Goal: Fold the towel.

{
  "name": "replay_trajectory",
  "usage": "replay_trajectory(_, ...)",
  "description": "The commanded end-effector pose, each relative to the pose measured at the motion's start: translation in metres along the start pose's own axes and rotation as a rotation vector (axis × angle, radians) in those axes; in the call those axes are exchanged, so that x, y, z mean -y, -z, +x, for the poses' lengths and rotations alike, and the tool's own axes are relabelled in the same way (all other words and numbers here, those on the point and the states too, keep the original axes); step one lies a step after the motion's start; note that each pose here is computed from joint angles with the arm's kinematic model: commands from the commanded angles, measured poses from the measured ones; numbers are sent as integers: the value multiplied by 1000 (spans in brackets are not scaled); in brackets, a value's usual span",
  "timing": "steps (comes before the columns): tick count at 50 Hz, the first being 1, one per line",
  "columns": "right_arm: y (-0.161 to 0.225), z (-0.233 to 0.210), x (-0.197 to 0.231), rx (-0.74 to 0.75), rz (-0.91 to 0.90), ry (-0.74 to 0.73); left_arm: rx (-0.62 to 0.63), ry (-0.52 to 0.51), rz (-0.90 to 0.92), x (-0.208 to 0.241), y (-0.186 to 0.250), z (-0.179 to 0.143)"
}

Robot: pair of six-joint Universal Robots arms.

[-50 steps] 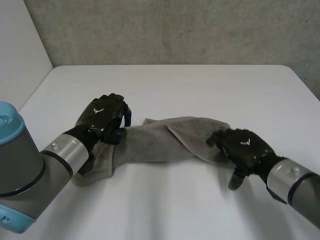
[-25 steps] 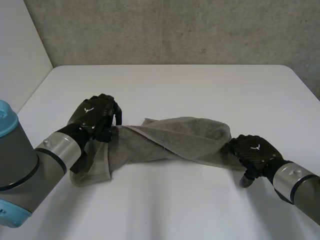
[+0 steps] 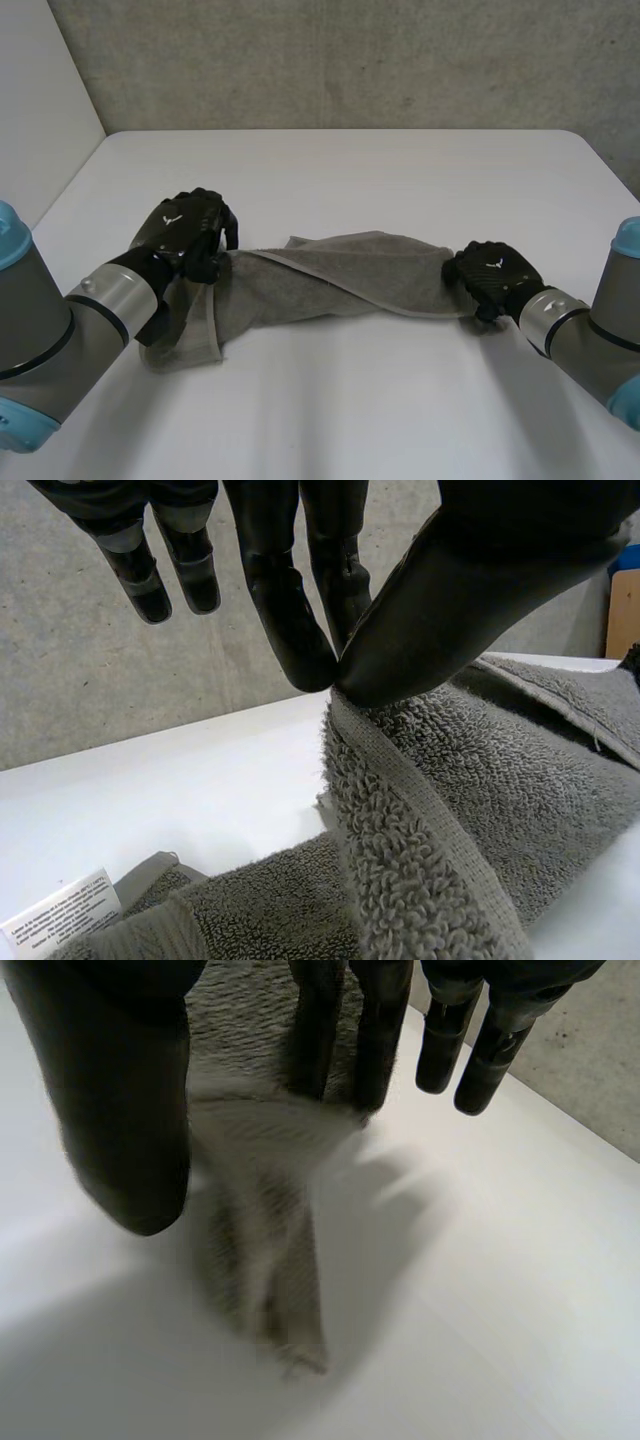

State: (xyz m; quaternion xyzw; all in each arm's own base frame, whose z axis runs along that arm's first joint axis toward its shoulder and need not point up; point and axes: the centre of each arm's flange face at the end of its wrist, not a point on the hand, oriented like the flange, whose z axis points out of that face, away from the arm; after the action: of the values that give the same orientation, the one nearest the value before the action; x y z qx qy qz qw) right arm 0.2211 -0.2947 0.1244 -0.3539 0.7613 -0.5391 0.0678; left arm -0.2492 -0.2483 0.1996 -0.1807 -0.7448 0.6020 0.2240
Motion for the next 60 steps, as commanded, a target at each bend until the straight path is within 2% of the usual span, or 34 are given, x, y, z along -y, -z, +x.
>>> replay_trajectory(1, -9, 6, 2, -19, 10, -5, 7, 1, -1, 0, 0, -3)
replay_trajectory(5, -7, 13, 11, -35, 35, -26, 9, 3, -5, -1, 0, -3)
replay_trajectory(10, 29, 31, 66, -72, 207, -117, 7, 7, -50, -16, 0, -4)
replay_trajectory(17, 20, 9, 38, 55, 141, -227, -7, 9, -108, -35, -3, 0)
replay_trajectory(25, 16, 15, 34, 28, 123, -155, -19, 15, -162, -53, -6, 4)
replay_trajectory(40, 18, 14, 32, 28, 118, -162, 9, 6, -223, -71, -6, 11)
replay_trajectory(53, 19, 17, 30, 21, 109, -169, 52, -157, -236, -76, -6, 10)
replay_trajectory(58, 26, 15, 36, 35, 99, -164, 51, -161, -231, -73, -10, 7)
replay_trajectory(60, 36, 12, 41, 61, 69, -170, 53, -174, -196, -58, -5, 8)
